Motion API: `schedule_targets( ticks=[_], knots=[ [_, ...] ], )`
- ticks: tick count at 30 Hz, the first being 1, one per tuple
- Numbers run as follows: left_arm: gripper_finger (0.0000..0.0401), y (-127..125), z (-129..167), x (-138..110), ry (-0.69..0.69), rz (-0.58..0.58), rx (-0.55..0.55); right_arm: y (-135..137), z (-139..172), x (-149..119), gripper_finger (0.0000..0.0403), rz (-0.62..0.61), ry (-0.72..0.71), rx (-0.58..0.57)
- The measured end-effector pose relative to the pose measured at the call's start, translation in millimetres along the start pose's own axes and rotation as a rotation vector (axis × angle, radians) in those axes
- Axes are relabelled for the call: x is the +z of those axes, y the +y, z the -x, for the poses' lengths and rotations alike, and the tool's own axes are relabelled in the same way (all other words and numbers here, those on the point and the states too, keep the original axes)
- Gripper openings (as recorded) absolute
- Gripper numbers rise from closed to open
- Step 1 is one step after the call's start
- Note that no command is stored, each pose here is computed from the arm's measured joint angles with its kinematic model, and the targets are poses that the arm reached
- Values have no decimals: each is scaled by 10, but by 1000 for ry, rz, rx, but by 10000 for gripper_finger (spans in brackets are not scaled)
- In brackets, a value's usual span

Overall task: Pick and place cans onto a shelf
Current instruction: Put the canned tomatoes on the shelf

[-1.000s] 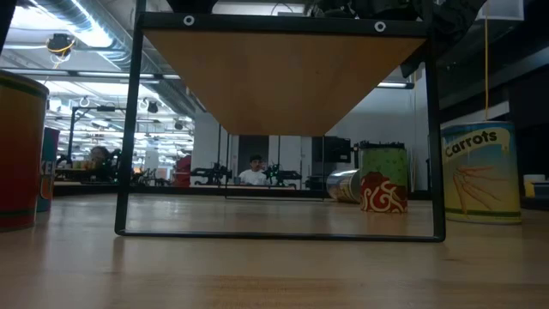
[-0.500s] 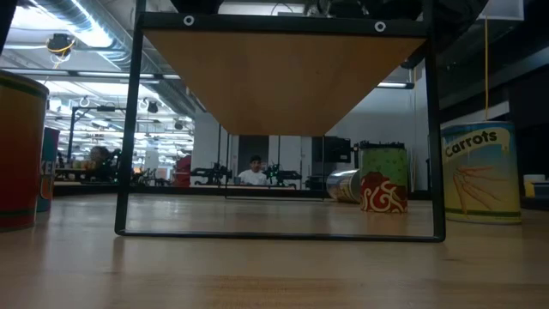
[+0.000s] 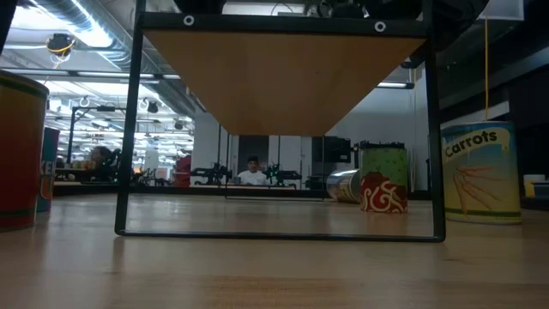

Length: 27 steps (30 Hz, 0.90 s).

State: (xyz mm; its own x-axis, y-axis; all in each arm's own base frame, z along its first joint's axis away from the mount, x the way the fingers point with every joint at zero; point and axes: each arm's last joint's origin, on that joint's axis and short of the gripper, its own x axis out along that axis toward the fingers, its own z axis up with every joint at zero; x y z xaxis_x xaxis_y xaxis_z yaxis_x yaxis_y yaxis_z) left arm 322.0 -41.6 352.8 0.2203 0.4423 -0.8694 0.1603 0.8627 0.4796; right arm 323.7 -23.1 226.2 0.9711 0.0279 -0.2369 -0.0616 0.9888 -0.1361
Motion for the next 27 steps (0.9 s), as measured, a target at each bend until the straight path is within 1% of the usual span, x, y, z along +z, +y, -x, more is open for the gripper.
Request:
schedule_targets(
  ticks=[5, 11, 15, 27],
  knots=[
    [80, 2, 2, 8, -8, 4, 5, -2, 20, 25, 72, 2, -6, -1],
    [78, -8, 15, 72, -71, 30, 11, -10, 96, 113, 72, 7, -32, -6],
    [80, -12, 19, 78, -77, 32, 15, -12, 155, 158, 72, 21, -30, -7],
    [78, -52, 98, 102, -140, 41, 25, -10, 170, 146, 72, 27, -5, -3]
  ],
)
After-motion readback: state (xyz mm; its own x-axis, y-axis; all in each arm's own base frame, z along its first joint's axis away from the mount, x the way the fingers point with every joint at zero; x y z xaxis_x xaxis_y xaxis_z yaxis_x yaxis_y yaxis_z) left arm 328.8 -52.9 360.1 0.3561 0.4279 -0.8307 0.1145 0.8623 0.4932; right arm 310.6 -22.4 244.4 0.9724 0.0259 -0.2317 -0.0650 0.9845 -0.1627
